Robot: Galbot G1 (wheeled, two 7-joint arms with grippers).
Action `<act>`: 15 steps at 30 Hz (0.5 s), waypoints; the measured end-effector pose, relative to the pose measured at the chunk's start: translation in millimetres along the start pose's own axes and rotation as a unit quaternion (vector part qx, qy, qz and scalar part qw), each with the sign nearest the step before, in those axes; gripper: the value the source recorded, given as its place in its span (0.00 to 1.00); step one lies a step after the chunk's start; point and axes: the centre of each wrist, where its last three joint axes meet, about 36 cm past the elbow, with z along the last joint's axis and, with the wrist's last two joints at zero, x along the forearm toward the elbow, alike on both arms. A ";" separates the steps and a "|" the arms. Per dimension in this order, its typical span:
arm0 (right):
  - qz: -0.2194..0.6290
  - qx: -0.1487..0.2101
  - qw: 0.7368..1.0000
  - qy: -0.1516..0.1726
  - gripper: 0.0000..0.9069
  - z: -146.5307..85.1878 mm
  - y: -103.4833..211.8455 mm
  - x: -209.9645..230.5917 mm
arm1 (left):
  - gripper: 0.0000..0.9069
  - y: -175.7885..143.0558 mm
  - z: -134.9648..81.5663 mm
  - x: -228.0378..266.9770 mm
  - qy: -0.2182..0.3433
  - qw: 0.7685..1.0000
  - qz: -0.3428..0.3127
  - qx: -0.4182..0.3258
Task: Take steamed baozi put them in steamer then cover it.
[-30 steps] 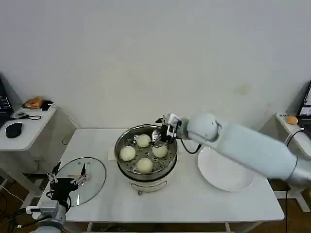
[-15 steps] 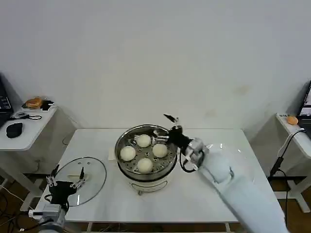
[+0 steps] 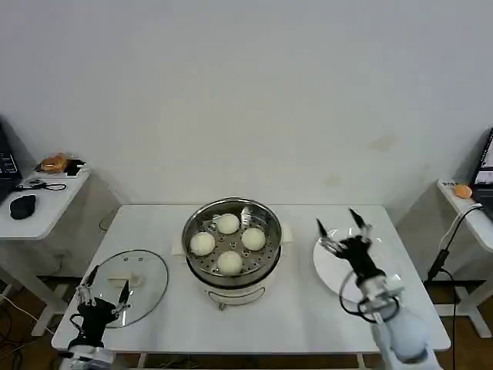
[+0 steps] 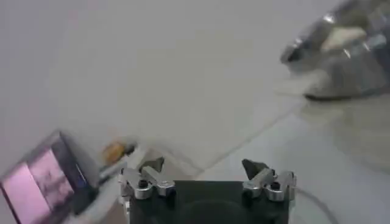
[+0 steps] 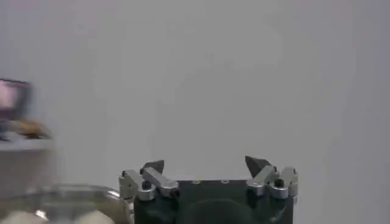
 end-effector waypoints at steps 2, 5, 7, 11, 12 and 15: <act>0.018 0.004 1.000 0.006 1.00 2.9 -6.0 14.6 | 1.00 -3.7 7.4 -2.0 -0.007 0.999 0.001 -0.049; 0.042 0.009 0.999 0.014 1.00 6.8 -14.0 32.8 | 1.00 -9.6 19.6 -4.7 -0.013 0.993 0.006 -0.115; 0.053 0.012 0.998 0.018 1.00 8.0 -18.1 44.0 | 1.00 -13.7 27.4 -7.0 -0.016 0.988 0.013 -0.156; 0.075 0.018 0.997 0.024 1.00 9.0 -24.5 62.6 | 1.00 -18.8 41.8 -14.4 -0.018 0.975 0.025 -0.220; 0.080 0.019 0.996 0.026 1.00 9.1 -25.7 66.5 | 1.00 -19.4 45.6 -17.0 -0.019 0.972 0.028 -0.231; 0.092 0.022 0.995 0.029 1.00 8.8 -28.5 77.6 | 1.00 -20.8 55.7 -24.7 -0.018 0.965 0.036 -0.258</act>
